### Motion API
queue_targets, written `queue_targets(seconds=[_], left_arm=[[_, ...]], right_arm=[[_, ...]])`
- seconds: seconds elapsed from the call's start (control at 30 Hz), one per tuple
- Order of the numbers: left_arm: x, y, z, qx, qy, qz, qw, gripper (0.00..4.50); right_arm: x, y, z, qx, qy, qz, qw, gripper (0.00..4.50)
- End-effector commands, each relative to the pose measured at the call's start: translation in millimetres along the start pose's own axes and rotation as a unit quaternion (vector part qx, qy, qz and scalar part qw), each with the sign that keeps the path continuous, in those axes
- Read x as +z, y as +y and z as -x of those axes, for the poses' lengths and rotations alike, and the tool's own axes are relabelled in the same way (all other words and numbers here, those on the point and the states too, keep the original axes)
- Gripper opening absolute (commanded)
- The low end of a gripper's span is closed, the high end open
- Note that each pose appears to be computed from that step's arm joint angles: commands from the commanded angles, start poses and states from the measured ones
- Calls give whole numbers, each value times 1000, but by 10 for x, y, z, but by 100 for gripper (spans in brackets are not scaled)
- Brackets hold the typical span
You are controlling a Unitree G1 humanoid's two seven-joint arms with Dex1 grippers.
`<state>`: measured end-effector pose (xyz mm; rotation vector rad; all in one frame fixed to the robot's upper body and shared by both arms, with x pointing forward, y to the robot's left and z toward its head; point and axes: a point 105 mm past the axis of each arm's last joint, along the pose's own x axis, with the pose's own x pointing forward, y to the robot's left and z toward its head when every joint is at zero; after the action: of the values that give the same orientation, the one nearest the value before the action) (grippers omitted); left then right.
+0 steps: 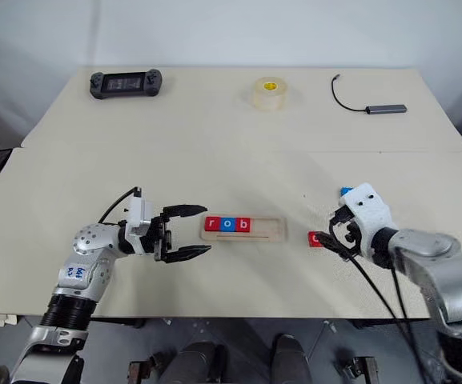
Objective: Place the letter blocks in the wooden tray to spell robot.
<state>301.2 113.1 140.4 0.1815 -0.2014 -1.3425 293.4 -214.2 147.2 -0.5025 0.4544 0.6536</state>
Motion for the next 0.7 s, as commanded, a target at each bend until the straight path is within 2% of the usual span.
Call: queue_targets(seconds=[0.03,0.33,0.47,0.53,0.6,0.7], left_arm=[[98,20,5,5,-5,-27,1000,450],[118,-25,-10,0,-4,-35,999,450],[117,-52,3,3,-3,-35,999,450],[118,-51,18,7,-1,-35,999,450],[121,-49,28,9,0,-36,999,450],[124,-48,31,11,1,-36,999,450]], right_arm=[[36,1,-4,99,-21,78,992,415],[-38,-25,-210,183,-14,121,976,415],[-130,16,-246,203,6,126,971,291],[-153,10,-251,205,10,129,970,210],[-155,4,-250,206,10,130,970,148],[-97,-17,-249,204,0,139,969,145]])
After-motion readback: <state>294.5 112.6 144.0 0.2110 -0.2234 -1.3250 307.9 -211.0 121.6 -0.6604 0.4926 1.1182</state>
